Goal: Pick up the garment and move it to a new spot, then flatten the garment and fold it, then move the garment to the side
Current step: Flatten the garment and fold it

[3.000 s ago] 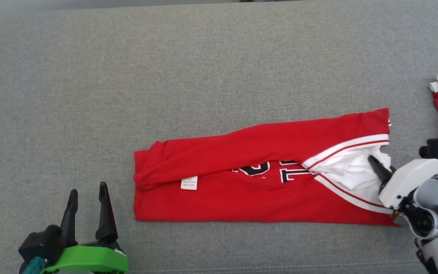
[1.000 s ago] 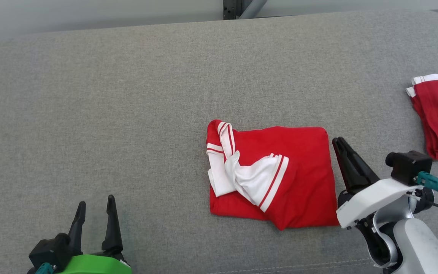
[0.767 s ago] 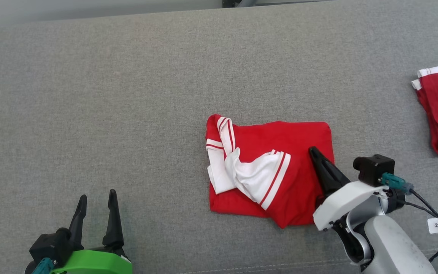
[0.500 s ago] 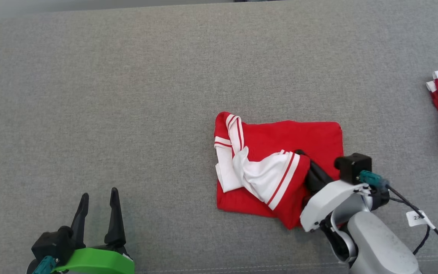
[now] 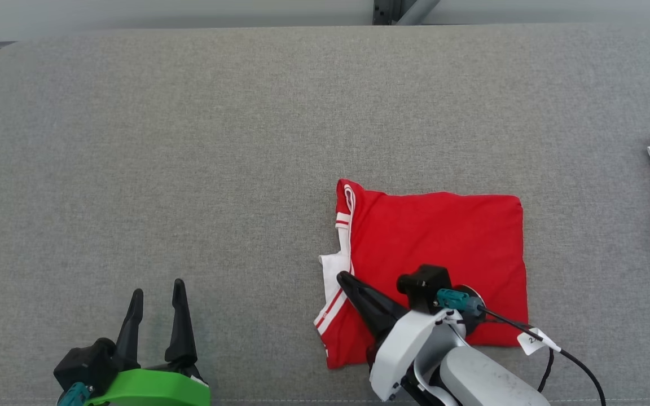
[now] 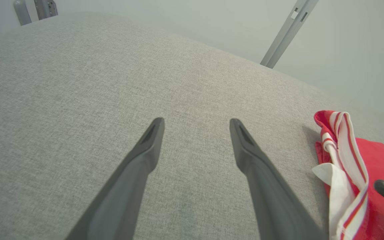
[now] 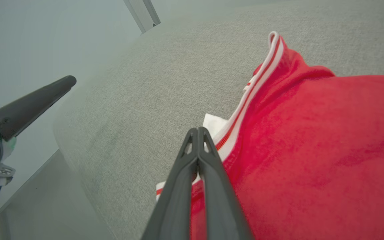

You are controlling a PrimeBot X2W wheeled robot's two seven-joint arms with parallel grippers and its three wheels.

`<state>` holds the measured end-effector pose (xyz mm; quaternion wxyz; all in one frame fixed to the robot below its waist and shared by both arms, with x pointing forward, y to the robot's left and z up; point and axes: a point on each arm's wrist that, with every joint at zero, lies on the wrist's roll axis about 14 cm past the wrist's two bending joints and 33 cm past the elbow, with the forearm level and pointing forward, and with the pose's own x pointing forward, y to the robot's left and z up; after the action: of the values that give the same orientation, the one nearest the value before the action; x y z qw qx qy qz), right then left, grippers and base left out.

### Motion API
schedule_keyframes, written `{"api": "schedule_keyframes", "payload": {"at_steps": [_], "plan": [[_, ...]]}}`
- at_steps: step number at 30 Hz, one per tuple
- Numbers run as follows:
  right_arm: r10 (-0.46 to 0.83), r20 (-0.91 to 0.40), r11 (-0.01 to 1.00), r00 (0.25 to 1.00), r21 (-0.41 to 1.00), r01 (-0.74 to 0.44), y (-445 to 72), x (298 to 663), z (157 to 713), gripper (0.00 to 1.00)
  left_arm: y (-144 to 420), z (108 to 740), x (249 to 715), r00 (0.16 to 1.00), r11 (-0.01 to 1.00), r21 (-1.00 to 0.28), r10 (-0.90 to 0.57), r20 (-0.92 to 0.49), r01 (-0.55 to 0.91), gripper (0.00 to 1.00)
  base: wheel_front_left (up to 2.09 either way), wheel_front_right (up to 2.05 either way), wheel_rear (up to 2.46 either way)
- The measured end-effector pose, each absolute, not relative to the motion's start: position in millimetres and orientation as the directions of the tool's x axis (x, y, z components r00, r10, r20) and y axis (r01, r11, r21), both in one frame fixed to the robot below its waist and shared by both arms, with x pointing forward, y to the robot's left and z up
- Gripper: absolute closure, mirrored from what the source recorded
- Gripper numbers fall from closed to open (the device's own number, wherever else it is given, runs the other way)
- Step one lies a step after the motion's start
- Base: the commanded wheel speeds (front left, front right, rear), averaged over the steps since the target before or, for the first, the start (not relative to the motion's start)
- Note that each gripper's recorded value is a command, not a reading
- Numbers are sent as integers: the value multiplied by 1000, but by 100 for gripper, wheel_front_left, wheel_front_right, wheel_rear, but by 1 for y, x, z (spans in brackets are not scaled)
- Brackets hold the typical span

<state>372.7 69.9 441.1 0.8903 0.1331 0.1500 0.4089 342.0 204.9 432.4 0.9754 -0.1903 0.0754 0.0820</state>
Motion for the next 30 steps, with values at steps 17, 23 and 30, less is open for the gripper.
{"api": "schedule_keyframes", "payload": {"at_steps": [17, 23, 30], "plan": [[542, -23, 826, 840, 199, -527, -38, 384, 483, 100, 204, 460, 340, 991, 950, -289, 102, -82, -122, 0, 0, 0, 0], [317, 16, 945, 948, 74, -317, -127, 375, 497, 0, 193, 463, 342, 997, 978, -203, 28, -68, -41, 0, 0, 0, 0], [140, 60, 990, 988, 1, -140, -182, 358, 507, 0, 187, 472, 340, 999, 987, -163, -21, -31, 16, 0, 0, 0, 0]]}}
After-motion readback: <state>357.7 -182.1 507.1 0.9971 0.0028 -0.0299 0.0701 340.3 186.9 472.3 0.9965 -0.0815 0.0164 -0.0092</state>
